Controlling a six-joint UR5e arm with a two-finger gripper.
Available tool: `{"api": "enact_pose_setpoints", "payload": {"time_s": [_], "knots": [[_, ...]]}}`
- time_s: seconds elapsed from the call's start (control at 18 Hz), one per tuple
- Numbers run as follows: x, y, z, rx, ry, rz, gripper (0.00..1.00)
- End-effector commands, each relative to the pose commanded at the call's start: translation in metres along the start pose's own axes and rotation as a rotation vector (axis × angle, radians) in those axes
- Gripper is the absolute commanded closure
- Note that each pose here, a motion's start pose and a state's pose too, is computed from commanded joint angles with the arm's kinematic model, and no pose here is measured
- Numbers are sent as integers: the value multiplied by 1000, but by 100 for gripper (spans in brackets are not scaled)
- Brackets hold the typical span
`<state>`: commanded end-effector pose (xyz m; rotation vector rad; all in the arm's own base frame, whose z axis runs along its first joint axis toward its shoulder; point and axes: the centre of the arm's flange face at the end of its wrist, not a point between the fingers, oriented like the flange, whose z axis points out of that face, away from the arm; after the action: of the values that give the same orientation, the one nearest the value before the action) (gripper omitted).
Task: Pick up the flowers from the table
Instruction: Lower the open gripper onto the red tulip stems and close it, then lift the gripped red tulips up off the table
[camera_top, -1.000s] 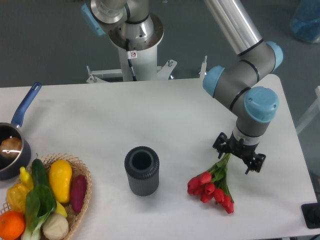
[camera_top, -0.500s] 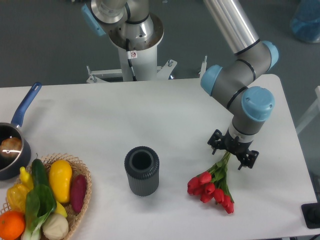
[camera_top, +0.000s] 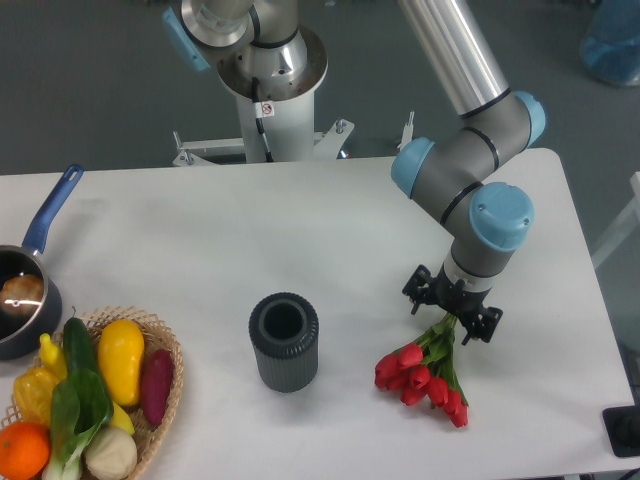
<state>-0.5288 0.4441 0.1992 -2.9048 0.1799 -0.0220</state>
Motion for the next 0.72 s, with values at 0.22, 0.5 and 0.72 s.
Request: {"api": "enact_pose_setpoints", "payload": {"time_s": [0.22,0.5,0.72], "knots": [[0,-7,7,6,-16,10,3],[-3,-6,3,9,-27,28,93],[-5,-9,-7,16,-40,31,100]]}}
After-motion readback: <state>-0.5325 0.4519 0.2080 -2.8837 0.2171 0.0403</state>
